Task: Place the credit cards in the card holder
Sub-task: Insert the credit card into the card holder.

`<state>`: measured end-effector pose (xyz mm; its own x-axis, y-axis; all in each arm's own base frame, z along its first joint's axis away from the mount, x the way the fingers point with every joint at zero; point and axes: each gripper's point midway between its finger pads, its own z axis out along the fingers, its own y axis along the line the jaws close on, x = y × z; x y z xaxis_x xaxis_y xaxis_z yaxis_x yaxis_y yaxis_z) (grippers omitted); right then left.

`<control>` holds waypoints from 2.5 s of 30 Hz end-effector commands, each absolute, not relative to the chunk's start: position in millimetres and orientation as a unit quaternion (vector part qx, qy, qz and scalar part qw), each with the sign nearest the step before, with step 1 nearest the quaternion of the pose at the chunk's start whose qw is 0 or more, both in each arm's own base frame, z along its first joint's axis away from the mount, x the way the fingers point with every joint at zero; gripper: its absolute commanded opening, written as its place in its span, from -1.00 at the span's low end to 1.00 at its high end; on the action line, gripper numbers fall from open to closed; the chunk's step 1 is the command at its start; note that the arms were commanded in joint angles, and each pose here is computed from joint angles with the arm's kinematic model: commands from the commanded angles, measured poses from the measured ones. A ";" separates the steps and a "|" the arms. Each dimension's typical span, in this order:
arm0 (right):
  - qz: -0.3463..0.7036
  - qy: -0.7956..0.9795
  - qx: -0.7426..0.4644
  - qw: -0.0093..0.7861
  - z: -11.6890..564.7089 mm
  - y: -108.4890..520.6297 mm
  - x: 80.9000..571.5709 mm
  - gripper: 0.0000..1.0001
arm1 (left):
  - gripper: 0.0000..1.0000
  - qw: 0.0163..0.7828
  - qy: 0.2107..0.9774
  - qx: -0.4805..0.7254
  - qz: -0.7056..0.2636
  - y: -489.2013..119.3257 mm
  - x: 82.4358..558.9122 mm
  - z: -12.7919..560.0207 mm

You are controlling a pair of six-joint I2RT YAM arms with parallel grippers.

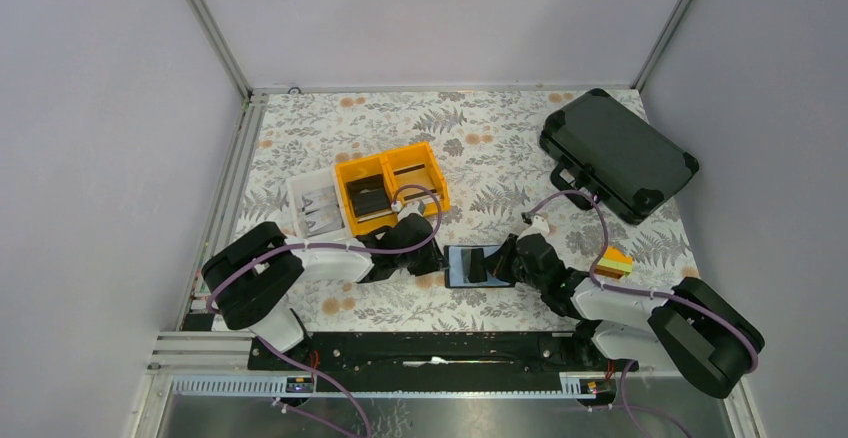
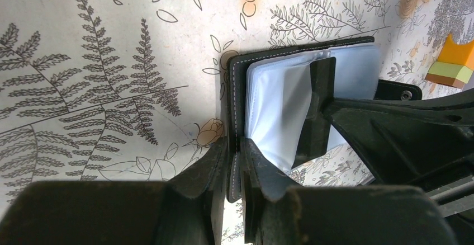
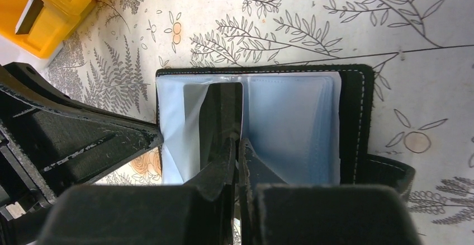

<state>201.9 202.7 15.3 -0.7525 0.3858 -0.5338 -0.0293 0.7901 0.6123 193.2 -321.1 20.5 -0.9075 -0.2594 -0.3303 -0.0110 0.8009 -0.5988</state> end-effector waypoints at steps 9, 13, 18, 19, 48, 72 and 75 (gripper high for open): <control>0.298 0.900 0.079 0.308 6.6 224.0 187.4 -1.00 | -0.67 0.173 0.935 -0.055 -0.305 -315.4 174.4 10.4; 0.280 0.903 0.087 0.315 3.6 213.3 186.2 -0.82 | -0.50 0.187 0.936 -0.051 -0.292 -307.7 178.3 16.0; 0.268 0.903 0.092 0.323 4.0 202.3 183.8 -0.40 | -0.12 0.208 0.932 -0.048 -0.294 -303.0 183.3 28.3; 0.270 0.903 0.090 0.322 5.0 202.9 183.0 -0.32 | -0.08 0.209 0.930 -0.046 -0.299 -304.2 183.4 31.4; 0.348 0.892 0.061 0.283 21.8 249.0 180.2 -0.40 | -0.38 0.160 0.901 -0.040 -0.401 -341.3 169.6 33.0; 0.135 0.911 0.079 0.381 72.3 132.2 232.0 0.71 | 0.02 0.182 0.890 -0.058 -0.414 -322.1 178.8 52.3; 0.130 0.921 0.089 0.357 62.7 127.2 229.2 0.91 | 0.00 0.179 0.889 -0.059 -0.418 -324.0 178.5 51.5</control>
<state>235.4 147.8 72.7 -0.6874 0.3098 -0.6568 0.0337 0.9171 0.3973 175.5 -314.1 39.3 -0.9319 -0.2459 -0.2665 0.0213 0.6966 -0.7171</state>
